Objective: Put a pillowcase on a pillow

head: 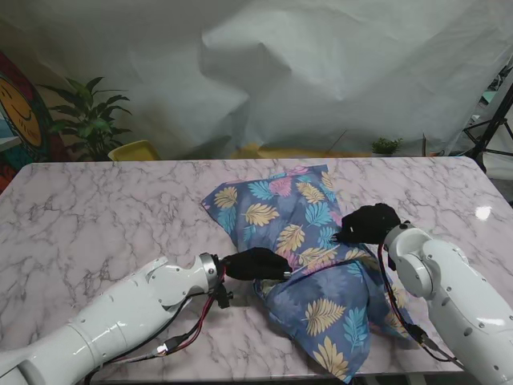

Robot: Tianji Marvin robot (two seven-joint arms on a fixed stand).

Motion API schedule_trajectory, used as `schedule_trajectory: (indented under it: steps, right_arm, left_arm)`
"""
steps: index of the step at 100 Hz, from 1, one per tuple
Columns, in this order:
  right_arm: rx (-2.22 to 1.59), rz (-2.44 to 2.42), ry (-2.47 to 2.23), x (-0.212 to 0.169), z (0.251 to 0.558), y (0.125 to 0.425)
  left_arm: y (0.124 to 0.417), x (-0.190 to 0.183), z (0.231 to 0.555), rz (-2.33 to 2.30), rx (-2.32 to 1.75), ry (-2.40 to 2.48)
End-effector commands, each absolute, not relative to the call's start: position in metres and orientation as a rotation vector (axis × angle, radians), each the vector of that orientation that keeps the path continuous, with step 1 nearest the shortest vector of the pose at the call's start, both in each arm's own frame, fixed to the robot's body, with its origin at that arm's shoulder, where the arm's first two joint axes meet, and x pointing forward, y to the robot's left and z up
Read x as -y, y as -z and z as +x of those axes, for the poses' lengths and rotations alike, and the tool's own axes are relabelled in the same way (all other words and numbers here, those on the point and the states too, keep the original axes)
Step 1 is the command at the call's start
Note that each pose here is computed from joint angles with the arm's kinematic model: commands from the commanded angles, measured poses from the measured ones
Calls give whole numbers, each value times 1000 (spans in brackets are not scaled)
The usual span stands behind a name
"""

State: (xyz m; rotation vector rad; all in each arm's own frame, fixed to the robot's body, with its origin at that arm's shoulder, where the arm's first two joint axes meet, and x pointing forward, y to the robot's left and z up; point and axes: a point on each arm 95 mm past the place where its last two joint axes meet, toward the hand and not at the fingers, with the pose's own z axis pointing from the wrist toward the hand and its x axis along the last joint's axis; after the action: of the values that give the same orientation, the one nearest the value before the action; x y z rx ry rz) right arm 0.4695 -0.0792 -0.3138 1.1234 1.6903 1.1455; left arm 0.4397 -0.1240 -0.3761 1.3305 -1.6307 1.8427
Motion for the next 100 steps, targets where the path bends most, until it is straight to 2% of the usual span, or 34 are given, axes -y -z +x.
schedule_trajectory:
  steps: [1, 33, 43, 53, 72, 100]
  right_arm:
    - [-1675, 1117, -1171, 70, 459, 311]
    - [-1304, 1054, -1151, 58, 390, 256]
    - [-1332, 1115, -1136, 48, 363, 252]
    - [-1382, 1116, -1134, 39, 350, 258]
    - [-1510, 1184, -1106, 29, 352, 280]
    - [-1696, 1263, -1004, 35, 387, 328]
  left_arm:
    - [381, 121, 444, 1361, 1658, -1790]
    - [396, 132, 449, 1405, 1711, -1670]
    - [400, 138, 451, 1433, 1677, -1656]
    - [405, 145, 451, 1454, 1635, -1634]
    - [412, 162, 449, 1494, 1577, -1617]
    - [404, 172, 438, 1468, 1374, -1779]
